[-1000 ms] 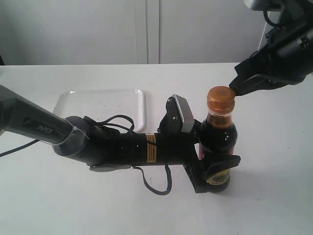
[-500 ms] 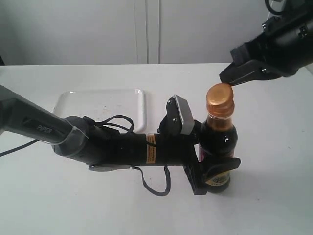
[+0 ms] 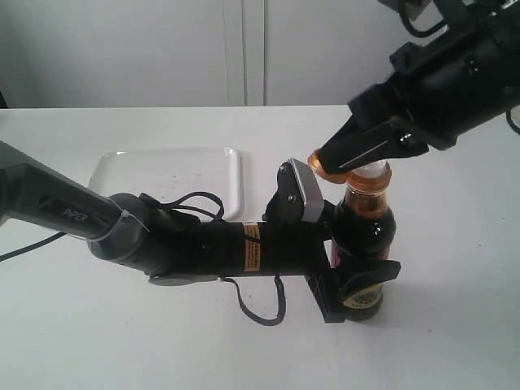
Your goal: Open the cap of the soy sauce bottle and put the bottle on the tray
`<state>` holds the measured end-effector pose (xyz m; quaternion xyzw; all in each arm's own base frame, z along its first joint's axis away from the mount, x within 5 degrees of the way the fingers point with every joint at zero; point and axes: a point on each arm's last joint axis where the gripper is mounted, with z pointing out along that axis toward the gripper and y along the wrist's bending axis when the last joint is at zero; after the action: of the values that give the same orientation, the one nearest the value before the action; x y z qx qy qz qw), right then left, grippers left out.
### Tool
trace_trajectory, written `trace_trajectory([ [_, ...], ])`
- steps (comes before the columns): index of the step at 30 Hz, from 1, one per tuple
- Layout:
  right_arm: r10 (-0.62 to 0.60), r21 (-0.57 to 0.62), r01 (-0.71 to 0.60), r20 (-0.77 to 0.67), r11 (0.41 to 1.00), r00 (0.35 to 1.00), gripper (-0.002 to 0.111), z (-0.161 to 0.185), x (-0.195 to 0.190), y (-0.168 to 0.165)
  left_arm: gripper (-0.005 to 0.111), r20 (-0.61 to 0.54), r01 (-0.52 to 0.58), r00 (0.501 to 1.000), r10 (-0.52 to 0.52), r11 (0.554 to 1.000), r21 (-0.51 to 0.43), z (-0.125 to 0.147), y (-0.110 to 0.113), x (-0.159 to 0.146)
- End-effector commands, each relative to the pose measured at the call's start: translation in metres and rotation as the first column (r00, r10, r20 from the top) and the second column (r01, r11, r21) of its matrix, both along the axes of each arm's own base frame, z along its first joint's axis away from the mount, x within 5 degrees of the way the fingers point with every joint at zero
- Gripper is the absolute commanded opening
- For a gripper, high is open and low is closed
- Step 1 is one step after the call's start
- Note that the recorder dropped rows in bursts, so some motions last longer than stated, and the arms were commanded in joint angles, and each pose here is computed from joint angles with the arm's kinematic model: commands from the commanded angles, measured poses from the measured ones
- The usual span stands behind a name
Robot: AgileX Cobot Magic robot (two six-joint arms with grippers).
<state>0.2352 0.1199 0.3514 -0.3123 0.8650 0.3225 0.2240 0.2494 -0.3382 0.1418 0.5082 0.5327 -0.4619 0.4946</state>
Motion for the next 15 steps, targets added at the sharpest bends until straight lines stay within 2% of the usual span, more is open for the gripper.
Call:
trace_trajectory([
  [1, -0.055, -0.030, 0.059, 0.121, 0.998, 0.991, 0.000, 0.008, 0.004, -0.004, 0.000, -0.009, -0.011, 1.000, 0.012, 0.998, 0.067, -0.009, 0.002, 0.000],
  [5, -0.163, -0.051, 0.191, 0.340, 0.980, 0.926, 0.000, 0.028, 0.008, -0.016, 0.000, -0.009, -0.011, 1.000, 0.012, 0.998, 0.067, -0.009, 0.002, 0.000],
  [8, -0.282, -0.044, 0.343, 0.479, 0.938, 0.832, 0.000, 0.044, 0.009, -0.030, 0.000, -0.009, -0.011, 1.000, 0.012, 0.998, 0.067, -0.009, 0.002, 0.000],
  [10, -0.321, -0.077, 0.418, 0.521, 0.905, 0.791, 0.000, 0.047, 0.009, -0.039, 0.000, -0.008, -0.011, 1.000, 0.012, 0.998, 0.066, -0.008, 0.002, 0.000],
  [12, -0.317, -0.138, 0.455, 0.542, 0.880, 0.778, 0.000, 0.045, 0.010, -0.046, 0.000, -0.005, -0.014, 1.000, 0.014, 0.998, 0.067, -0.007, 0.002, 0.000],
  [15, -0.270, -0.249, 0.461, 0.545, 0.852, 0.794, 0.000, 0.036, 0.014, -0.051, 0.000, 0.006, -0.023, 1.000, 0.022, 0.996, 0.090, -0.005, 0.002, 0.001],
])
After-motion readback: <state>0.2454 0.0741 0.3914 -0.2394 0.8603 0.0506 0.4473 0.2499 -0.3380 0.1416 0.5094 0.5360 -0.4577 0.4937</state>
